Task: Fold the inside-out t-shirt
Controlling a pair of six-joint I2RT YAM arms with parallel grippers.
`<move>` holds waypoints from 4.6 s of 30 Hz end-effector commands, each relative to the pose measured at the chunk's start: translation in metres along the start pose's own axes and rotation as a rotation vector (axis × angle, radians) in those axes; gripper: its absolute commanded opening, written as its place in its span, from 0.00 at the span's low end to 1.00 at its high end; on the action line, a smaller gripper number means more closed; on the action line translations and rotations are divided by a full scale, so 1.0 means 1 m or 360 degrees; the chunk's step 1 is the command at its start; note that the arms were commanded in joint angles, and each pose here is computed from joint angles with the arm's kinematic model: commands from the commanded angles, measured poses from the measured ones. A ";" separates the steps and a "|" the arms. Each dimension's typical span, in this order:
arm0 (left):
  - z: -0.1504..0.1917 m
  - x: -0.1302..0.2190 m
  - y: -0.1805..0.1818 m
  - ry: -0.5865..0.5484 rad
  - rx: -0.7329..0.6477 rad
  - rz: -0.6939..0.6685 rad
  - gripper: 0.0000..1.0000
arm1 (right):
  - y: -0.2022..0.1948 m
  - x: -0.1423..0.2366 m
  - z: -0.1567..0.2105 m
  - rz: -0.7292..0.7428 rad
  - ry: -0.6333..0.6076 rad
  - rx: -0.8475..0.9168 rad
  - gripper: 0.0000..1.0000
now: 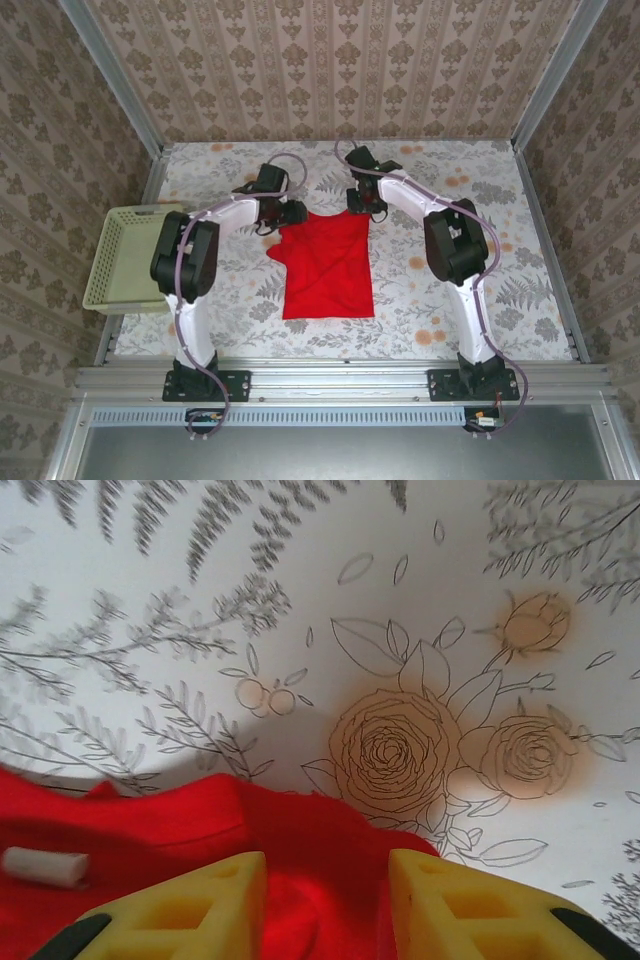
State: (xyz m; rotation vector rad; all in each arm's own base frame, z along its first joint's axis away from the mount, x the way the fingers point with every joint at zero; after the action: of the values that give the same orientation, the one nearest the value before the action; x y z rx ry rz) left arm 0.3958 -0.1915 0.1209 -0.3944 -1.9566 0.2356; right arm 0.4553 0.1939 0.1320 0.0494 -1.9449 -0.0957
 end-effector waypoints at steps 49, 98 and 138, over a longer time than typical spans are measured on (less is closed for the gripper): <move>0.045 0.093 0.044 -0.0128 0.0465 -0.0156 0.82 | -0.011 0.075 0.012 -0.0226 -0.0126 -0.0159 0.55; 0.070 -0.003 0.048 -0.0168 0.0603 0.0674 0.19 | -0.041 0.009 0.078 -0.0135 0.0079 -0.0303 0.61; 0.003 -0.020 0.033 -0.0015 0.0341 0.0154 0.65 | 0.000 -0.028 0.030 -0.0424 0.0169 -0.0381 0.59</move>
State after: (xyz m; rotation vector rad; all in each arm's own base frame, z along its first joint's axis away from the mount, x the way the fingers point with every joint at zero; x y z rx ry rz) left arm 0.4100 -0.1557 0.1075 -0.3096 -1.9728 0.5130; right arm 0.4394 0.1816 0.1103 0.1105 -1.8783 -0.4732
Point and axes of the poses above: each hand's point on the last joint's axis, 136 mm out from that joint toward the fingers, its own x axis back along the fingers, its own y axis along the line the jaws close on, z = x × y, the point moved 9 cm from there along x, back along the fingers, and after that the axes turned 5 degrees about -x, right-handed, at the moved point
